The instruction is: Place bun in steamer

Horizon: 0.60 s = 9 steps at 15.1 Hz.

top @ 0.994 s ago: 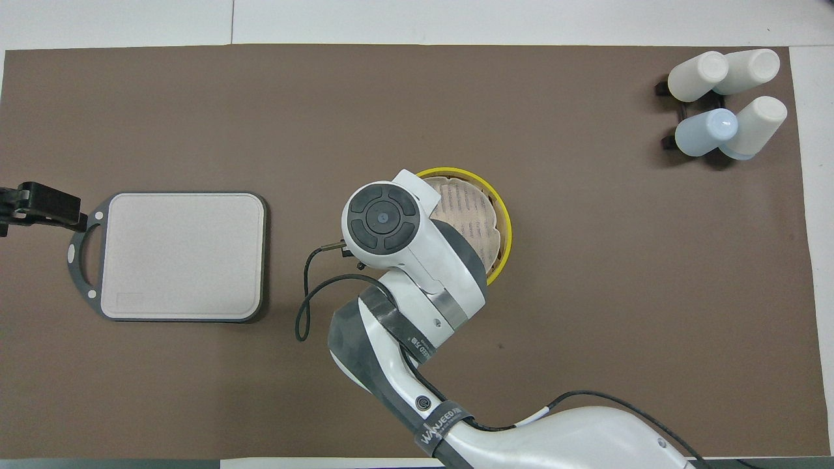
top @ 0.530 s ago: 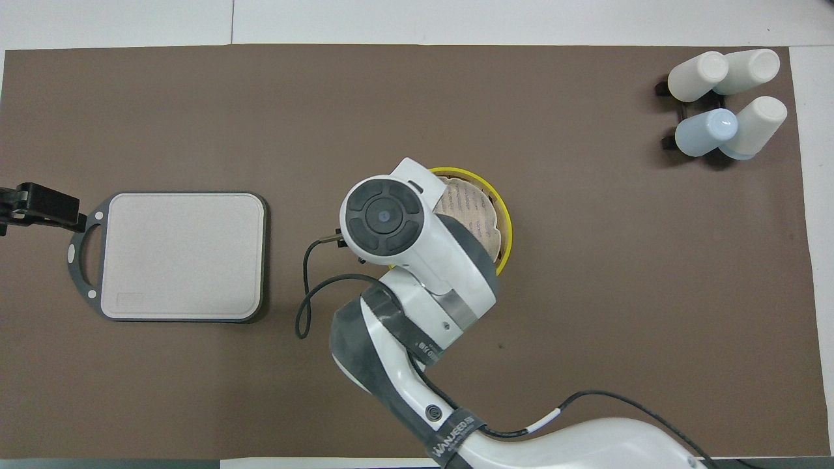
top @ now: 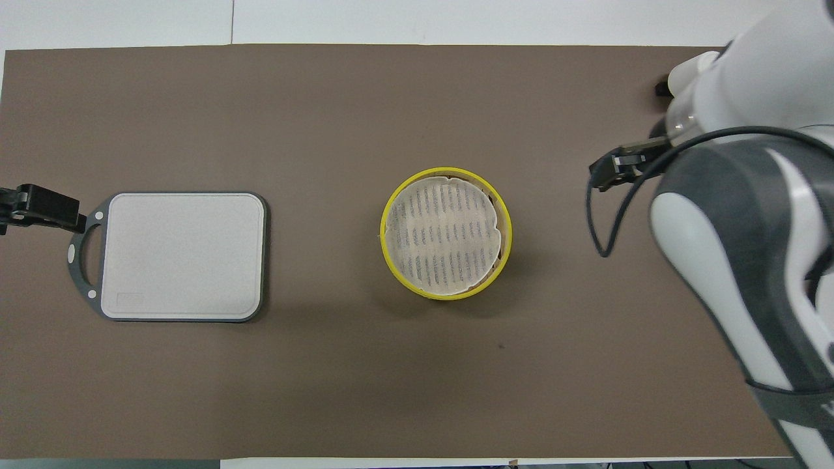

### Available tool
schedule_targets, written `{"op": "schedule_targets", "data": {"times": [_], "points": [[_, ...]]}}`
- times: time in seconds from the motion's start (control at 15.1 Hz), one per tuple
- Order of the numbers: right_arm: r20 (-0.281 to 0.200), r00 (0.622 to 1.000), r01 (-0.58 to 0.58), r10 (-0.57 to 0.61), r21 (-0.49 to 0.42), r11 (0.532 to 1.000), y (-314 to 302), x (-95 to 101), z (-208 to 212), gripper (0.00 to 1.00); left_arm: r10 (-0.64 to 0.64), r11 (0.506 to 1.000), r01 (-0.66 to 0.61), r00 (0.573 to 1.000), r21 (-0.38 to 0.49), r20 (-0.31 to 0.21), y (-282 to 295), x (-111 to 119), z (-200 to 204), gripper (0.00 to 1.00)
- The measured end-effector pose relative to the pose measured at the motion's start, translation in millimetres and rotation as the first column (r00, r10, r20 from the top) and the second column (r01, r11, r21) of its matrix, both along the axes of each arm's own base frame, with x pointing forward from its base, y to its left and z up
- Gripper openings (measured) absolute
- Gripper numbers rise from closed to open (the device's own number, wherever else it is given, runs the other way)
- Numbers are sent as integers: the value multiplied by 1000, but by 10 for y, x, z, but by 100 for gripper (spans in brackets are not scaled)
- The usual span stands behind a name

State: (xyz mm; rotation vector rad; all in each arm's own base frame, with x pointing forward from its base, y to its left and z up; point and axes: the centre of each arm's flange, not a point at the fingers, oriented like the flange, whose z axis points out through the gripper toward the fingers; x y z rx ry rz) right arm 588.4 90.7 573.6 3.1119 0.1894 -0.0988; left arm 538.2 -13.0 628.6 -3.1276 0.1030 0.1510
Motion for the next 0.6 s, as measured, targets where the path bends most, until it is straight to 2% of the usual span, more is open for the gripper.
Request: {"op": "schedule_targets", "data": {"times": [0.2,0.6], "points": [[-46,999,-4,4,2,1000,-354,-101,49,100,0,1000,0,1000,-10,1,-12,1,1,100],[-42,999,28,-28,4,1000,-541,-120,74,100,-1,1000,1,1000,-29,-1,-32,3,-14,100]]}}
